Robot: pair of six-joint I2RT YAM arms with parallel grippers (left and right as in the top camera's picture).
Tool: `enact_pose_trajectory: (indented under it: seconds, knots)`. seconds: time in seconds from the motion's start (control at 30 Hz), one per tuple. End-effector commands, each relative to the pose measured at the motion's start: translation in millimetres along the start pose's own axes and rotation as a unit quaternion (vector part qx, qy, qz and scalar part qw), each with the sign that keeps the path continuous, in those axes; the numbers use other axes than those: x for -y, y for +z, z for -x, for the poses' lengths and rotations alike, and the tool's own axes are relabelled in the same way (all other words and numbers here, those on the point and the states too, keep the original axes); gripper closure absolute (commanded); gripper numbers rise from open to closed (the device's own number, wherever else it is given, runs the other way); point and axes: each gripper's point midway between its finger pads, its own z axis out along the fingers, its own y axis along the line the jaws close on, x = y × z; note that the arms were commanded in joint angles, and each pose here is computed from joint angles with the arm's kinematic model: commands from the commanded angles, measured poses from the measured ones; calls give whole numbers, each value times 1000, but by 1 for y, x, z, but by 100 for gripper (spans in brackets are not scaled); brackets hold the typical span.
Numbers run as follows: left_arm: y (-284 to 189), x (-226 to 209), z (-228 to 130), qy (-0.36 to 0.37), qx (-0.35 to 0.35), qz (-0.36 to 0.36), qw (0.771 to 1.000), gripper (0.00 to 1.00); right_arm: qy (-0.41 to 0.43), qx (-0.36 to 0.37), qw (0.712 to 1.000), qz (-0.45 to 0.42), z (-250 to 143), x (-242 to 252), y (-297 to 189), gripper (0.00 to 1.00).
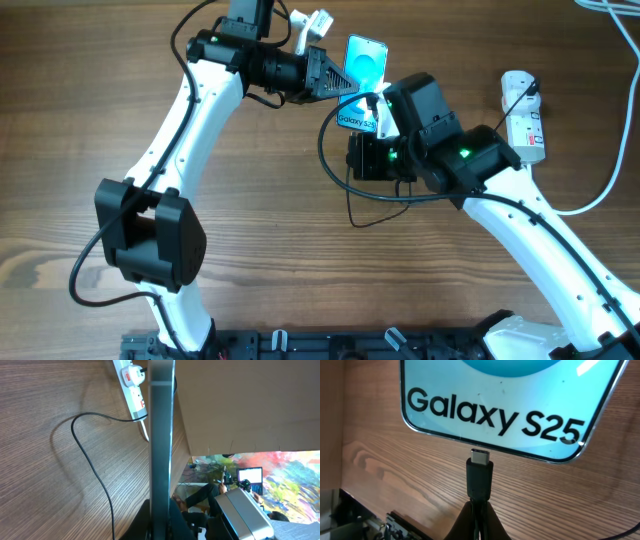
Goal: Plug charger to phone and switch on socket
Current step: 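Push the USB-C plug up into the phone's bottom port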
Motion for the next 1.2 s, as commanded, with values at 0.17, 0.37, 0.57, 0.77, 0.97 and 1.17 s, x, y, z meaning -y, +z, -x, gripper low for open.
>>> enact_pose_trajectory:
  seconds: [0.17, 0.37, 0.57, 0.77, 0.97, 1.17]
  knots:
    - [-10, 25, -2, 38, 6, -22, 999, 96, -23, 21, 999, -11, 11, 0, -3, 95]
    - [-10, 25, -3, 33, 3, -21, 999, 96, -21, 27, 999, -8, 13, -2, -3, 95]
    - [-10, 25, -4, 31, 3, -21, 999, 96, 1, 27, 1000, -7, 13, -2, -3, 96]
    - [-10, 26, -5, 41, 0, -25, 999, 96, 14, 28, 999, -6, 14, -2, -3, 95]
    - [-10, 25, -6, 38, -2, -24, 999, 96, 16, 34, 999, -3, 17, -4, -3, 96]
    - [-10, 24, -10, 27, -7, -23, 999, 96, 12, 64, 998, -2, 33, 0, -7, 95]
